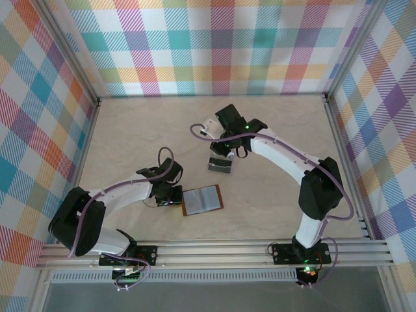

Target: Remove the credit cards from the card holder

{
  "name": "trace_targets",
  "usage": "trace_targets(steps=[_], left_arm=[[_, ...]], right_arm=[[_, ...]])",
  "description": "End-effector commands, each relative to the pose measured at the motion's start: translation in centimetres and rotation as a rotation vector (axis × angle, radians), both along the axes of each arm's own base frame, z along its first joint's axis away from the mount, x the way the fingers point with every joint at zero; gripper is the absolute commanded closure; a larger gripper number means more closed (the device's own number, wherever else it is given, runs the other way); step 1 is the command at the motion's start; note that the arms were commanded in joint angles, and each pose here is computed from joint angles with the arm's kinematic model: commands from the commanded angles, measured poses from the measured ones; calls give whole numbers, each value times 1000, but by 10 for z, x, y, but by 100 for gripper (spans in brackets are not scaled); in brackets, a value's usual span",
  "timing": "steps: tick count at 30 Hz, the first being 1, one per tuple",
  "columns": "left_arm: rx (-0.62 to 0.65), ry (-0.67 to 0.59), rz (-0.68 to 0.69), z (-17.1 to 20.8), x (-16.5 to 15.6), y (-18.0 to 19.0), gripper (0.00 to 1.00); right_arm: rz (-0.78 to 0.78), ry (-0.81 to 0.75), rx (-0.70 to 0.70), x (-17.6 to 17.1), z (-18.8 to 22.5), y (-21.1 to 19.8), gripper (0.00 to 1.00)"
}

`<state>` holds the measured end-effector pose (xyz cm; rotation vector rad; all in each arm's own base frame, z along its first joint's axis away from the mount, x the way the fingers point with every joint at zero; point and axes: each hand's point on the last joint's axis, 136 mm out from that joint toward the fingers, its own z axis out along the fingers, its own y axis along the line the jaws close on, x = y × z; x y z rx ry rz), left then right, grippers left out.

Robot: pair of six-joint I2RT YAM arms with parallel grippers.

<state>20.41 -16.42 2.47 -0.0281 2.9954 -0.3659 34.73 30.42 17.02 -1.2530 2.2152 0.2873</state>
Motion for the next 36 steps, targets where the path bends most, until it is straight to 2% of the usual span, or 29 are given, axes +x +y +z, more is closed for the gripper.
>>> trace_targets(steps=[1,4,8,15,19,24,28,36], left_arm=[[33,4,-24,-1,0,1,87],[46,12,-29,-5,-1,2,87],[45,30,-41,-8,-4,-1,88],[61,52,-58,-14,-11,-1,90],[53,57,-59,-14,-15,-2,90],[53,56,-48,-17,-20,-1,91],[42,61,-37,-19,-25,-1,91],[51,60,-34,-19,-28,2,91]], right_arm=[[-89,160,193,-29,9,18,81],[-144,292,269,-50,1,29,81],[-223,473,277,-74,-21,41,83],[-320,719,315,-115,-53,68,95],[-386,853,319,-132,-68,78,98],[-431,899,323,-148,-86,87,99],[-448,942,308,-160,-103,94,93],[-461,985,259,-173,-125,109,93]])
